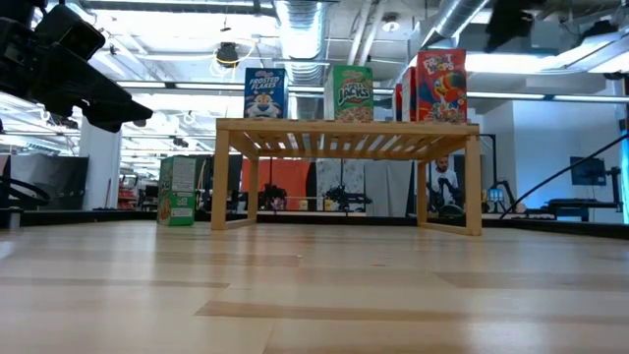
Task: Stack cereal on shelf
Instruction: Put the blue cereal box on the shelf aligned with the other blue cereal box
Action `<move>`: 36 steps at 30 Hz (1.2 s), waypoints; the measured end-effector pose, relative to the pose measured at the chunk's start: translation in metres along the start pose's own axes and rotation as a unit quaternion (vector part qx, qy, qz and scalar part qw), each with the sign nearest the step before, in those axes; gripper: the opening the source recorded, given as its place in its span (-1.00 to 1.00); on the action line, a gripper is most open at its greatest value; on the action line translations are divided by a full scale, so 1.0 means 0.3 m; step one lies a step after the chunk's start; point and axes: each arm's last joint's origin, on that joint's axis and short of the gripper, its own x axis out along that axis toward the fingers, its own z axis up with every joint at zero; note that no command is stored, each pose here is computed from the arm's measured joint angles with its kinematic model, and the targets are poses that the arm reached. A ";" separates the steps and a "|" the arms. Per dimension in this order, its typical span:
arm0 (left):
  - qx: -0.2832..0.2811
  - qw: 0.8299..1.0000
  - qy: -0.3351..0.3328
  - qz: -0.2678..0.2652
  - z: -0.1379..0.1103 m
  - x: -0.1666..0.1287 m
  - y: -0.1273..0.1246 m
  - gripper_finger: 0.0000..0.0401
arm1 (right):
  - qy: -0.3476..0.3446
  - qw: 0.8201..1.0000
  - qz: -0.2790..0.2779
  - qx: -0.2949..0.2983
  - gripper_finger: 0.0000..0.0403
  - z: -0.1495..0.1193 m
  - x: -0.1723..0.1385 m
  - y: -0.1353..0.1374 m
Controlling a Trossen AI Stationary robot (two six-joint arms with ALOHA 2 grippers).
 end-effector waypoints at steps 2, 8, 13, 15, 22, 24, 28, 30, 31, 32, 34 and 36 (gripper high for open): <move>0.000 1.000 0.000 0.000 0.000 0.000 0.000 0.07 | 0.033 0.998 0.010 0.046 0.27 -0.021 0.001 0.024; 0.000 1.000 0.000 0.000 0.000 0.000 0.000 0.07 | 0.099 0.987 0.040 0.120 0.27 -0.077 0.020 0.131; 0.000 1.000 0.000 0.000 0.000 0.000 0.000 0.07 | 0.117 0.981 0.031 0.154 0.27 -0.132 0.039 0.218; 0.000 1.000 0.000 0.000 0.000 0.000 0.000 0.07 | 0.132 0.976 0.024 0.174 0.27 -0.162 0.056 0.251; 0.000 1.000 0.000 0.000 0.000 0.000 0.000 0.07 | 0.195 0.957 0.001 0.215 0.27 -0.262 0.121 0.372; 0.000 1.000 0.000 0.000 0.000 0.000 0.000 0.07 | 0.209 0.955 -0.005 0.212 0.27 -0.287 0.130 0.407; 0.000 1.000 0.000 0.000 0.000 0.000 0.000 0.07 | 0.228 0.953 -0.010 0.200 0.27 -0.329 0.144 0.479; 0.000 1.000 0.000 0.000 0.000 0.000 0.000 0.07 | 0.234 0.952 -0.008 0.197 0.27 -0.350 0.149 0.516; 0.000 1.000 0.000 0.000 0.000 0.000 0.000 0.07 | 0.237 0.952 -0.010 0.195 0.27 -0.362 0.153 0.533; 0.000 1.000 0.000 0.000 0.000 0.000 0.000 0.07 | 0.240 0.951 -0.012 0.194 0.27 -0.374 0.156 0.551; 0.000 1.000 0.000 0.000 0.000 0.000 0.000 0.07 | 0.246 0.950 -0.015 0.193 0.27 -0.398 0.164 0.584; 0.000 1.000 0.000 0.000 0.000 0.000 0.000 0.07 | 0.250 0.949 -0.015 0.194 0.27 -0.422 0.171 0.618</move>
